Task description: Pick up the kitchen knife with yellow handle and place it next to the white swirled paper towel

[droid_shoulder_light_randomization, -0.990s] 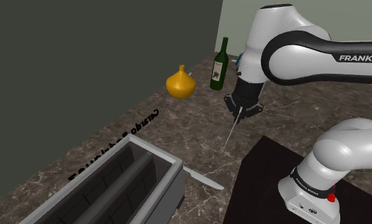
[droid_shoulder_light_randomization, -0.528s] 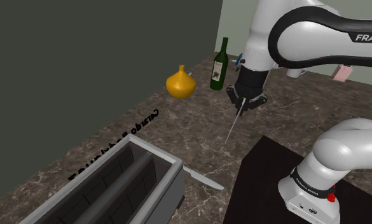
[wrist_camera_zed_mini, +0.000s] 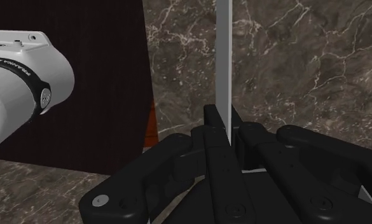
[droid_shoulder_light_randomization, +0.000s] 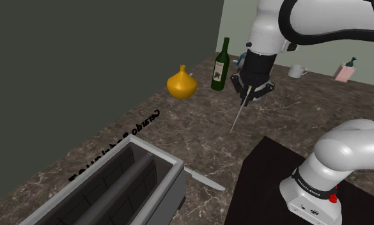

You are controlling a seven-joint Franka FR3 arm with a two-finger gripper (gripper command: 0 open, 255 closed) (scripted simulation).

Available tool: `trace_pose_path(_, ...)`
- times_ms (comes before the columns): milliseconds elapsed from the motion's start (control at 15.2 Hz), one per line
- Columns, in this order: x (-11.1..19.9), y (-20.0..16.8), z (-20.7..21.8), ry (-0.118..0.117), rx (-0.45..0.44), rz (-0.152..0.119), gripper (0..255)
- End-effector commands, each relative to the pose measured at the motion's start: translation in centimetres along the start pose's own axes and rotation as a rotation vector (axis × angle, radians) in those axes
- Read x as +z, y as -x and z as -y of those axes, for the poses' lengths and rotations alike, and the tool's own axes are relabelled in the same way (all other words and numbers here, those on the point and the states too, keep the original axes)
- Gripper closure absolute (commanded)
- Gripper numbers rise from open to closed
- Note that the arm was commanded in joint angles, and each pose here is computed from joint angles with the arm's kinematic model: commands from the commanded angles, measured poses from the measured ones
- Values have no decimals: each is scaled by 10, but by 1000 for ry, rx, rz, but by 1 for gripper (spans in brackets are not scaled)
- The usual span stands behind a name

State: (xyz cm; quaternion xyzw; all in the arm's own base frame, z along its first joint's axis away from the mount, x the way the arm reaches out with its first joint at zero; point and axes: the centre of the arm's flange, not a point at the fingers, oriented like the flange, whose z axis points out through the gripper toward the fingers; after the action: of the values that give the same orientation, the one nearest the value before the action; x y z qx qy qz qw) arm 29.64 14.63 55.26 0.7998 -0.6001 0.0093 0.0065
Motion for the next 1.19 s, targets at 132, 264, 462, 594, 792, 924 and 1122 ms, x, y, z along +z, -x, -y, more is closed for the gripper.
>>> trace_pose_path(132,-22,1,0,0,0,0,255)
trace_pose_path(264,-32,1,0,0,0,0,255)
trace_pose_path(462,-48,1,0,0,0,0,255)
trace_pose_path(594,-57,1,0,0,0,0,255)
trace_pose_path(792,-56,-39,-6,0,0,0,255)
trace_pose_path(924,-56,-65,-10,0,0,0,255)
trace_pose_path(1122,-55,-104,-16,0,0,0,255)
